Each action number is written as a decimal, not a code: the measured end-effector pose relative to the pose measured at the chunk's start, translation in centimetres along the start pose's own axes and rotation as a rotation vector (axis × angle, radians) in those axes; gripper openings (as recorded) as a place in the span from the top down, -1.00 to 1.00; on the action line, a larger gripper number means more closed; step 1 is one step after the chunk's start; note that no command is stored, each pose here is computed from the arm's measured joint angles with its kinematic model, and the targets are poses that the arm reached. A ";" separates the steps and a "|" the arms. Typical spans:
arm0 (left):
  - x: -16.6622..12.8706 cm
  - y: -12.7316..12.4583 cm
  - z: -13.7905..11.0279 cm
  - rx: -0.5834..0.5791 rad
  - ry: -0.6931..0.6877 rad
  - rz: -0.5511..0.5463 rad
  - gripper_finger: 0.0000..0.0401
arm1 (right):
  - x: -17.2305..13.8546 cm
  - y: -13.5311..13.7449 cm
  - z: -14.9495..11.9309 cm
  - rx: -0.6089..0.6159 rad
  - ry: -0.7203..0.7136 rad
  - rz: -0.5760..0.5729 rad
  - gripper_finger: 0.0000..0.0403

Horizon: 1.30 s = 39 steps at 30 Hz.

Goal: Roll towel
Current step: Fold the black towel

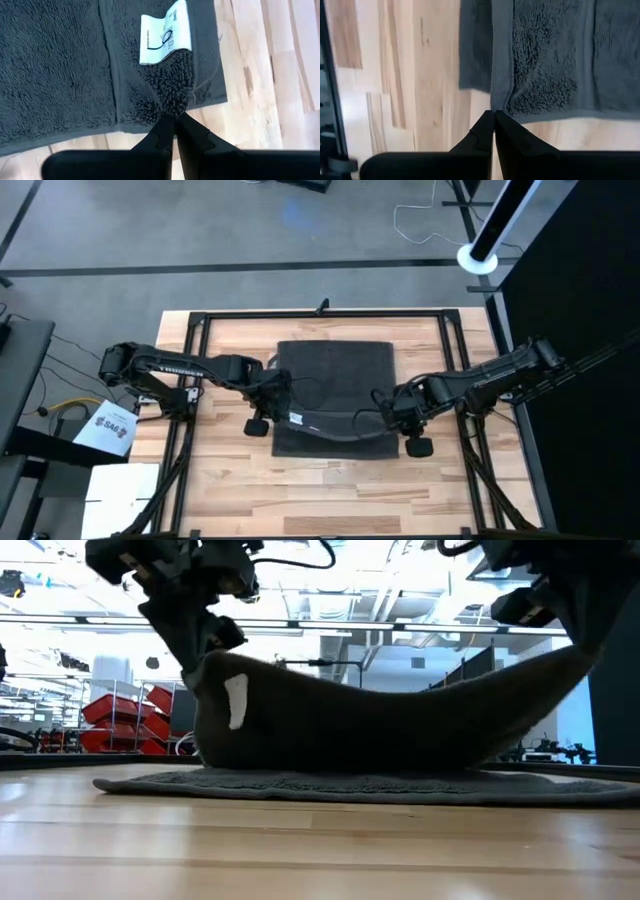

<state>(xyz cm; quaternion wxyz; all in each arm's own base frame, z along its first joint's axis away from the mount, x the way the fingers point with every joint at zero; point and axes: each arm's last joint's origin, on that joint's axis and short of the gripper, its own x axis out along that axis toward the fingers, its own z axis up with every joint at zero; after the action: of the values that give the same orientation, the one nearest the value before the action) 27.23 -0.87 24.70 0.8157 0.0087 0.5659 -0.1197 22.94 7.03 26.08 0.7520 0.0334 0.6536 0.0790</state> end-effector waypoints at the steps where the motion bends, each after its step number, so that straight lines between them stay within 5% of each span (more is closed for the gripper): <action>1: -0.2 0.0 0.1 -0.004 -0.006 0.001 1.00 | -0.2 -0.1 0.1 0.008 -0.004 0.000 1.00; 10: -4.2 -1.0 1.5 0.021 -0.057 -0.020 1.00 | -4.5 1.3 0.7 0.012 -0.072 0.023 1.00; 24: 1.5 -1.2 -1.4 -0.018 0.010 -0.049 1.00 | 1.9 1.9 -0.1 -0.039 0.013 0.028 1.00; 39: 1.9 -1.5 -1.6 -0.042 0.002 -0.145 1.00 | 2.4 2.0 -0.1 -0.052 0.019 0.106 0.93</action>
<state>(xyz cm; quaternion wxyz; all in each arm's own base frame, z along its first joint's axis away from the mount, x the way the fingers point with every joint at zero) 26.08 -2.40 22.59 0.8042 -0.0495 0.5684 -0.1666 22.97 9.41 24.05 0.7411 0.0478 0.6557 0.1361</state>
